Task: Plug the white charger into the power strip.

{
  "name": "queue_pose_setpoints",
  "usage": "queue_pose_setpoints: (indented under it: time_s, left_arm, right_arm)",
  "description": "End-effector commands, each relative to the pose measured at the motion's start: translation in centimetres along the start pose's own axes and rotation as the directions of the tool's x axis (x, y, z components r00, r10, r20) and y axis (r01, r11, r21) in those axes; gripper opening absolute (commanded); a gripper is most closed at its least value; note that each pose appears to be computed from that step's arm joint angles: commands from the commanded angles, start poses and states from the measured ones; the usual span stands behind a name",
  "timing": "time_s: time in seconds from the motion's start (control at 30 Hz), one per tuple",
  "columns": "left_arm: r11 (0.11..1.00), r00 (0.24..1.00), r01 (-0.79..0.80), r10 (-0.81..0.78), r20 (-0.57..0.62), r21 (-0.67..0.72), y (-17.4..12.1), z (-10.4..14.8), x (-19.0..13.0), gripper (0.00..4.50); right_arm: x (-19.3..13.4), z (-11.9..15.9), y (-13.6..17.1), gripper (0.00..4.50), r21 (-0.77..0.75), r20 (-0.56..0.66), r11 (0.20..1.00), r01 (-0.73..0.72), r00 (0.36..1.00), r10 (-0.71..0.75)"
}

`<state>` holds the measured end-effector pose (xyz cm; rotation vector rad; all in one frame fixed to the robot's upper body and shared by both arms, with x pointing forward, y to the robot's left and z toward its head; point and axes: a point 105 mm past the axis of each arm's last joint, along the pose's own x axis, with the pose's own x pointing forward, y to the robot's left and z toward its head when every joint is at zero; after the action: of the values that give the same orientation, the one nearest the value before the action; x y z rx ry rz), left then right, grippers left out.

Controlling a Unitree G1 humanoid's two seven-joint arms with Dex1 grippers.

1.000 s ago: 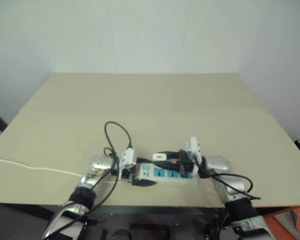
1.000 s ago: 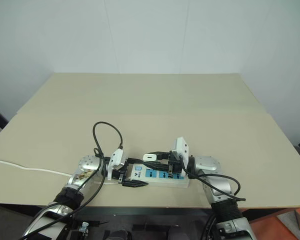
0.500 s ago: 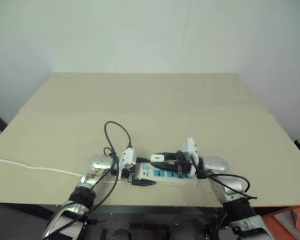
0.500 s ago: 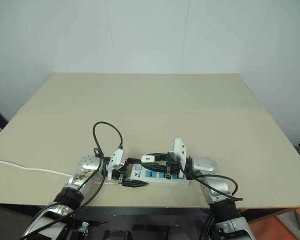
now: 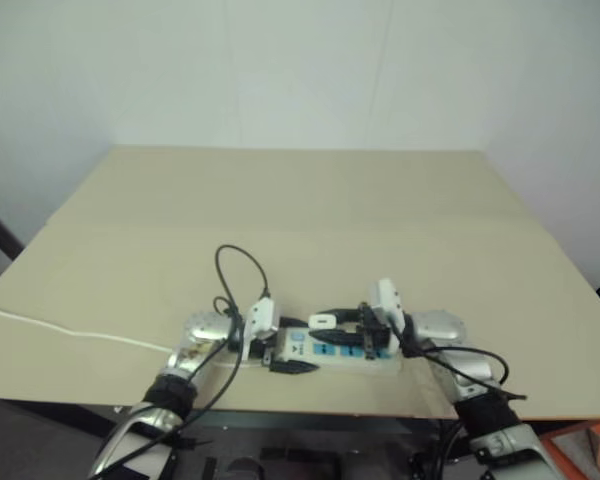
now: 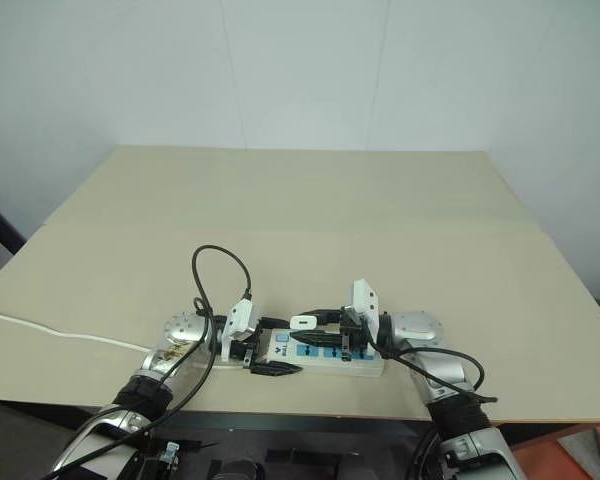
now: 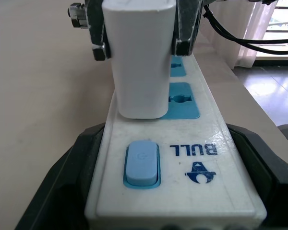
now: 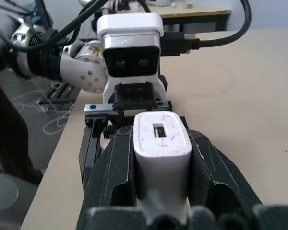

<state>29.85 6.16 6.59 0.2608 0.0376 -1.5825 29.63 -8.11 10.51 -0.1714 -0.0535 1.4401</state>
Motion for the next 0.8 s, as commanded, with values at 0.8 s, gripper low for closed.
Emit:
queue_pose_setpoints:
  time_s: [0.8]
  left_arm:
    - [0.999, 0.998, -0.040, 0.038, -0.051, -0.026, 0.2, -0.9, -1.2, 3.33]
  right_arm:
    - [-1.3, -3.9, 1.5, 2.41, 0.135, -0.220, 0.989, -0.059, 0.972, 0.088]
